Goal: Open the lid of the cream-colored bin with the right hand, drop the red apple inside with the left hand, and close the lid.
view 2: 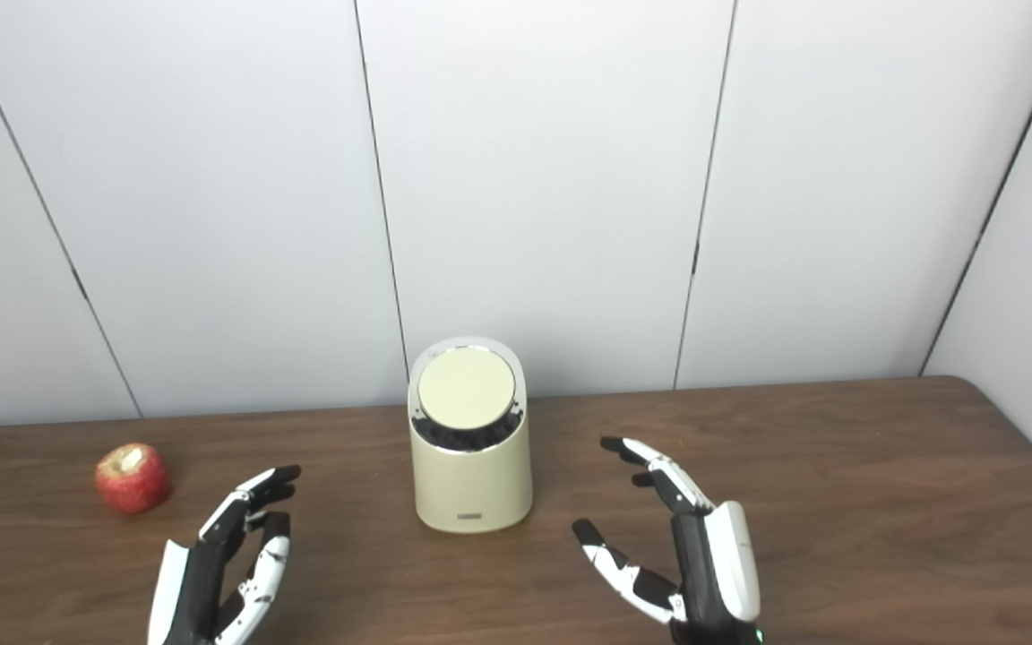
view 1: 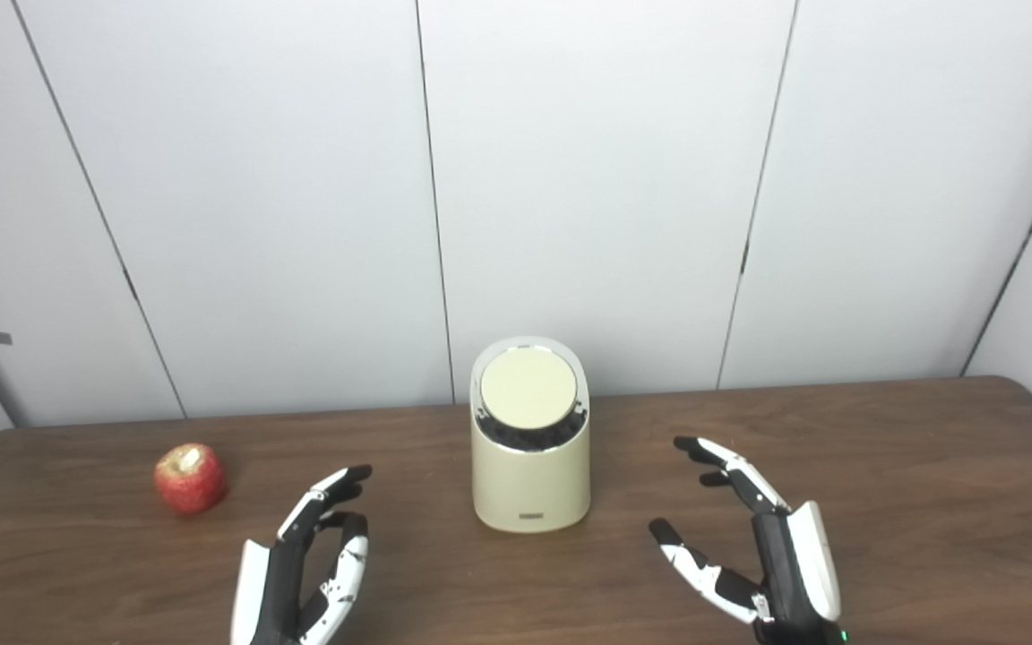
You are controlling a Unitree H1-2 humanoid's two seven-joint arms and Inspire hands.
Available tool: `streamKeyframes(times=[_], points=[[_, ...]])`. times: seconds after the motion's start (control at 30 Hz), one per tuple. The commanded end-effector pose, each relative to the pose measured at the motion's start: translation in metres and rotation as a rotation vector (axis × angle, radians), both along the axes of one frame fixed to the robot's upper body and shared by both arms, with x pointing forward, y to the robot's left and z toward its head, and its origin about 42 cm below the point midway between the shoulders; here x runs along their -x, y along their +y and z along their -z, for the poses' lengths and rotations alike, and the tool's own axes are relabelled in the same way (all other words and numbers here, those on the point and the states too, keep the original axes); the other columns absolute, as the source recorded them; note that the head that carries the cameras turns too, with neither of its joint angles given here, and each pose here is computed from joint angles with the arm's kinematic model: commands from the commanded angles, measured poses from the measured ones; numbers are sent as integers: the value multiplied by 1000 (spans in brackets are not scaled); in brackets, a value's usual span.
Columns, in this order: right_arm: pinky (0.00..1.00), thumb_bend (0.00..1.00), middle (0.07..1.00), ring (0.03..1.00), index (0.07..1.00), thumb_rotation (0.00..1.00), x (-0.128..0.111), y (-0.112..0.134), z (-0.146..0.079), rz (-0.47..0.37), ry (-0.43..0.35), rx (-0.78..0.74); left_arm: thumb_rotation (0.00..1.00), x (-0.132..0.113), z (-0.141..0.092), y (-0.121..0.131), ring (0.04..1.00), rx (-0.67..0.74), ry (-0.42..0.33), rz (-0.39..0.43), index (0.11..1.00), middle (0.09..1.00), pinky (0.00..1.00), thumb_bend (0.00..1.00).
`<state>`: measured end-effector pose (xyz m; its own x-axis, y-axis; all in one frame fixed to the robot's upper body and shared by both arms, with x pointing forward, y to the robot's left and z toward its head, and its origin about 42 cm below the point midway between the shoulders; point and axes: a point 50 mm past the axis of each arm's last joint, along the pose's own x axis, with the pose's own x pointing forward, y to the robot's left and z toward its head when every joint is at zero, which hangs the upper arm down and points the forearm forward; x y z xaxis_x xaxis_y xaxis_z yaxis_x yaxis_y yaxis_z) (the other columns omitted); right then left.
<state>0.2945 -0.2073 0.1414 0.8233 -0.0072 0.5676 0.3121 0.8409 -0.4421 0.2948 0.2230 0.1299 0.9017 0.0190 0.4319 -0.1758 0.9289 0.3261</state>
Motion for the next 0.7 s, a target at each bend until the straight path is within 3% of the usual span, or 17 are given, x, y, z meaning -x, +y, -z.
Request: streamKeyframes(times=[0.0, 0.17, 0.43, 0.57, 0.67], points=[[637, 226, 775, 751, 750, 281, 14, -5, 28, 5, 73, 19, 599, 0, -5, -1, 779, -7, -52, 15, 790, 814, 683, 164], [637, 223, 780, 753, 753, 303, 13, -4, 28, 3, 80, 24, 590, -1, -5, 1, 783, -2, -42, 16, 793, 818, 682, 156], [625, 229, 772, 745, 754, 242, 11, -7, 29, 1, 75, 21, 636, -3, -4, -2, 788, -2, -39, 17, 800, 823, 685, 167], [650, 231, 782, 760, 757, 297, 11, -8, 26, -1, 71, 14, 587, -4, -4, -4, 781, -6, -47, 15, 791, 814, 687, 158], [671, 242, 792, 771, 738, 404, 12, -7, 19, 0, 70, -2, 547, -5, -4, -5, 780, -6, -48, 16, 789, 811, 688, 158]])
